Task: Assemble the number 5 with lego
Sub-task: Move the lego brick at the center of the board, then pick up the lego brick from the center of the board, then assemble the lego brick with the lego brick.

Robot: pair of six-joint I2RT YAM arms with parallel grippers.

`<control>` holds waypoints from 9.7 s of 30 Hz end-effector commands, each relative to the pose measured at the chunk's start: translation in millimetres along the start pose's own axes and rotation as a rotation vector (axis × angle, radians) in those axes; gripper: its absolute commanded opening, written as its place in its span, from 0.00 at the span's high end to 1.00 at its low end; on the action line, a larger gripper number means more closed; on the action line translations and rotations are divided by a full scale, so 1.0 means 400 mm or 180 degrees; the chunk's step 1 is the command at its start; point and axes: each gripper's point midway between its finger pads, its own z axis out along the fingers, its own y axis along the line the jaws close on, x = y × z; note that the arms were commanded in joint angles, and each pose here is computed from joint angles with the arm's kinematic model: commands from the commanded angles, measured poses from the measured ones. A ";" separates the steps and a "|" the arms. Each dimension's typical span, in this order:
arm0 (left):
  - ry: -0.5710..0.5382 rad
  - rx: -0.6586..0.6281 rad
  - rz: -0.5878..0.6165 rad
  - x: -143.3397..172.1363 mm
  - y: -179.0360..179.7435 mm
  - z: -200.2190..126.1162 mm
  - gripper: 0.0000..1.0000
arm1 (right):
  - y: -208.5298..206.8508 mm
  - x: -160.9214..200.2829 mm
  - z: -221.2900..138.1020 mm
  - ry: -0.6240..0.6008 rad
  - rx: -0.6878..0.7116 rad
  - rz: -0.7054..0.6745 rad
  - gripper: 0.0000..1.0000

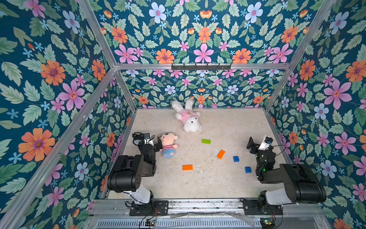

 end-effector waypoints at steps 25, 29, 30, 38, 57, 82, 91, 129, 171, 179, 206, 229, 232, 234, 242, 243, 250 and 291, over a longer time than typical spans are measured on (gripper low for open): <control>0.0289 -0.0684 -0.1038 -0.107 0.103 -0.107 0.01 | -0.016 -0.112 -0.047 0.0170 0.0416 0.0623 0.01; 0.0596 0.0127 -0.1195 -0.110 -0.007 -0.126 0.01 | 0.110 -0.145 -0.053 0.0625 -0.0372 0.1164 0.01; 0.0593 0.0484 -0.1277 -0.116 -0.052 -0.139 0.01 | 0.153 -0.148 -0.065 0.0681 -0.0685 0.1378 0.04; 0.0899 0.1945 -0.1535 -0.126 -0.251 -0.255 0.01 | 0.411 -0.029 -0.135 0.1961 -0.1727 0.1148 0.18; 0.1840 0.1119 -0.1348 0.092 -0.246 -0.367 0.01 | 0.818 0.215 -0.348 0.2651 -0.2568 -0.0623 0.28; 0.2991 0.2129 -0.1125 0.215 -0.421 -0.478 0.31 | 0.691 0.241 -0.250 0.2746 -0.1561 0.0072 0.38; 0.3220 0.2248 -0.1064 0.257 -0.468 -0.484 0.35 | 0.491 0.224 -0.191 0.2799 -0.0773 0.0497 0.37; 0.3302 0.2195 -0.0876 0.305 -0.592 -0.521 0.40 | 0.423 0.206 -0.186 0.2875 -0.0502 0.0637 0.37; 0.2593 0.2409 -0.0880 0.151 -0.606 -0.500 0.25 | 0.260 0.326 -0.188 0.3464 0.0352 -0.0305 0.43; 0.2615 0.2377 -0.0836 0.156 -0.606 -0.496 0.25 | 0.248 0.340 -0.200 0.3538 0.0369 -0.0384 0.56; 0.2146 0.1676 -0.1006 0.152 -0.474 -0.453 0.22 | 0.682 0.285 -0.412 0.3580 -0.0511 0.0176 0.74; 0.1897 0.1487 -0.1095 0.156 -0.398 -0.457 0.01 | 0.784 0.362 -0.438 0.3858 -0.0279 0.0040 0.77; 0.1883 0.1491 -0.1096 0.150 -0.398 -0.458 0.01 | 0.788 0.370 -0.434 0.3837 -0.0237 -0.0067 0.77; 0.1869 0.1476 -0.1071 0.147 -0.394 -0.457 0.01 | 0.794 0.375 -0.436 0.3834 -0.0241 -0.0096 0.77; 0.1870 0.1421 -0.1065 0.152 -0.382 -0.458 0.01 | 0.780 0.388 -0.437 0.3811 -0.0082 -0.0288 0.78; 0.1868 0.1414 -0.1071 0.153 -0.380 -0.459 0.01 | 0.776 0.392 -0.437 0.3807 -0.0056 -0.0316 0.77; 0.1844 0.1405 -0.1106 0.151 -0.374 -0.460 0.01 | 0.774 0.415 -0.437 0.3828 -0.0063 -0.0351 0.78; 0.1837 0.1349 -0.1122 0.151 -0.365 -0.459 0.01 | 0.796 0.432 -0.431 0.3884 -0.0190 -0.0677 0.79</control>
